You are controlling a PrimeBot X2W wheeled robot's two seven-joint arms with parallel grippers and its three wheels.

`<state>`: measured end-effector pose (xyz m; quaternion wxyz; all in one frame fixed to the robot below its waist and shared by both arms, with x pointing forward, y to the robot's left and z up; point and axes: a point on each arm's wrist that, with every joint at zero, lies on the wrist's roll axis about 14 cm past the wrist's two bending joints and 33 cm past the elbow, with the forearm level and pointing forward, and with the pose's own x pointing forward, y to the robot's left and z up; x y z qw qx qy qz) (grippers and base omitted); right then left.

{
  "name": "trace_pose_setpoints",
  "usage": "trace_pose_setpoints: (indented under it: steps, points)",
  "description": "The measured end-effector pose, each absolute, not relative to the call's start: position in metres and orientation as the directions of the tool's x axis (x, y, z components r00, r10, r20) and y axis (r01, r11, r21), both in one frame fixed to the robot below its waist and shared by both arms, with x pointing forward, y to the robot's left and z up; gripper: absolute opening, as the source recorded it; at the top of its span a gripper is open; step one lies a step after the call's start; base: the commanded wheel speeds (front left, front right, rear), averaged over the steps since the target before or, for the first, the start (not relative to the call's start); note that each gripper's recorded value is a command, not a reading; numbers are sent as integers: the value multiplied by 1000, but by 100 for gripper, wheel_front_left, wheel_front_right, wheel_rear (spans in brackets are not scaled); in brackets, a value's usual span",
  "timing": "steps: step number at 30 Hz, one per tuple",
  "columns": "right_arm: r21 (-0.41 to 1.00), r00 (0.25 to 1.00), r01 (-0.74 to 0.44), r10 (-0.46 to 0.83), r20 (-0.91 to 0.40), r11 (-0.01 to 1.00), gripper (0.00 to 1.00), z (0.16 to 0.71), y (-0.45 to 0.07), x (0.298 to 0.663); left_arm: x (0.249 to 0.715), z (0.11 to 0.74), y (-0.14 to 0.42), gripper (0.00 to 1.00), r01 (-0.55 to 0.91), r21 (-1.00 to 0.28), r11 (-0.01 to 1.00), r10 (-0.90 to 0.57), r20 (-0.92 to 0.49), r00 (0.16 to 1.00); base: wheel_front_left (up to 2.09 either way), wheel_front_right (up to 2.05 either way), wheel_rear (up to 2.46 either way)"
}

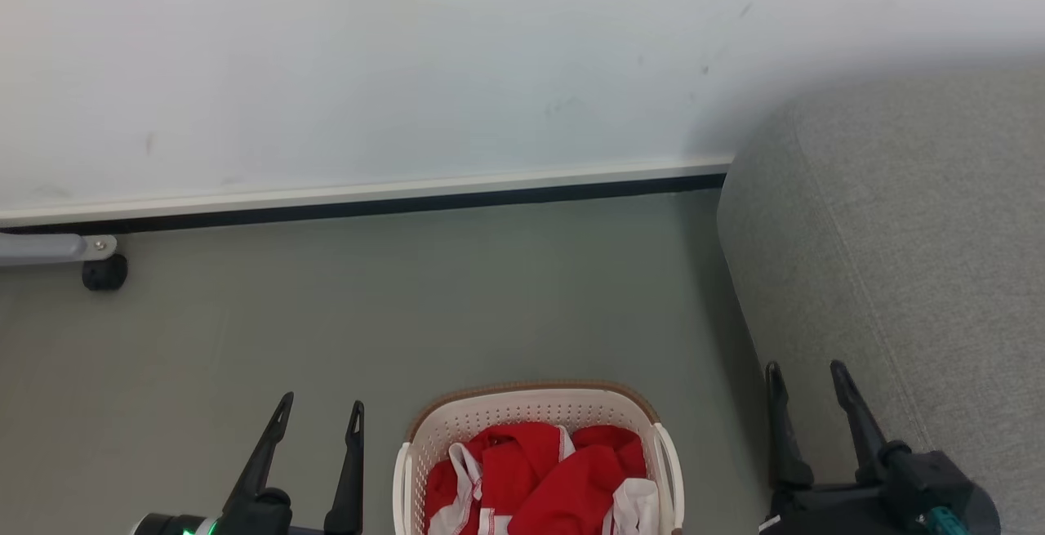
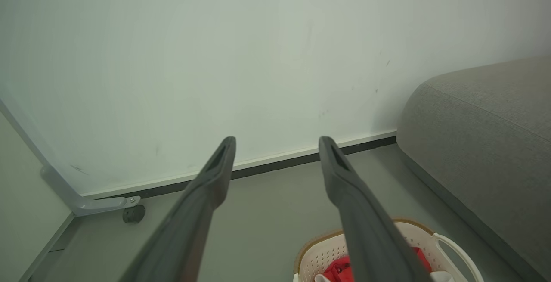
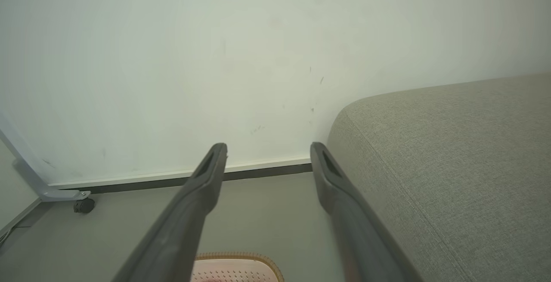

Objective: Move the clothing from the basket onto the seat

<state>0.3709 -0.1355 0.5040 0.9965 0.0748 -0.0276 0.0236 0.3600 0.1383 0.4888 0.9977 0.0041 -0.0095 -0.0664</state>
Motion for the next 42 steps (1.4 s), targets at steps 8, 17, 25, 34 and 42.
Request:
trace_pose_setpoints:
  steps: [8,17,25,34,42]
  points:
    - [124,997,-15,5,79,992,100,507,-152,398,383,460,121,100,193,0,981,-193,-59,979,0,0,0]
    - [111,994,8,-21,111,994,100,510,-163,436,415,427,82,100,311,-30,950,-312,-132,941,0,0,0]
    - [90,987,4,-18,158,996,100,517,-167,472,435,388,55,100,395,-35,918,-392,-228,891,0,0,0]
    - [72,989,17,-28,144,997,100,497,-176,504,439,333,15,100,512,-94,854,-511,-345,788,0,0,0]
    - [54,994,35,-40,97,998,100,464,-184,524,437,289,-18,100,605,-138,784,-601,-415,683,0,0,0]
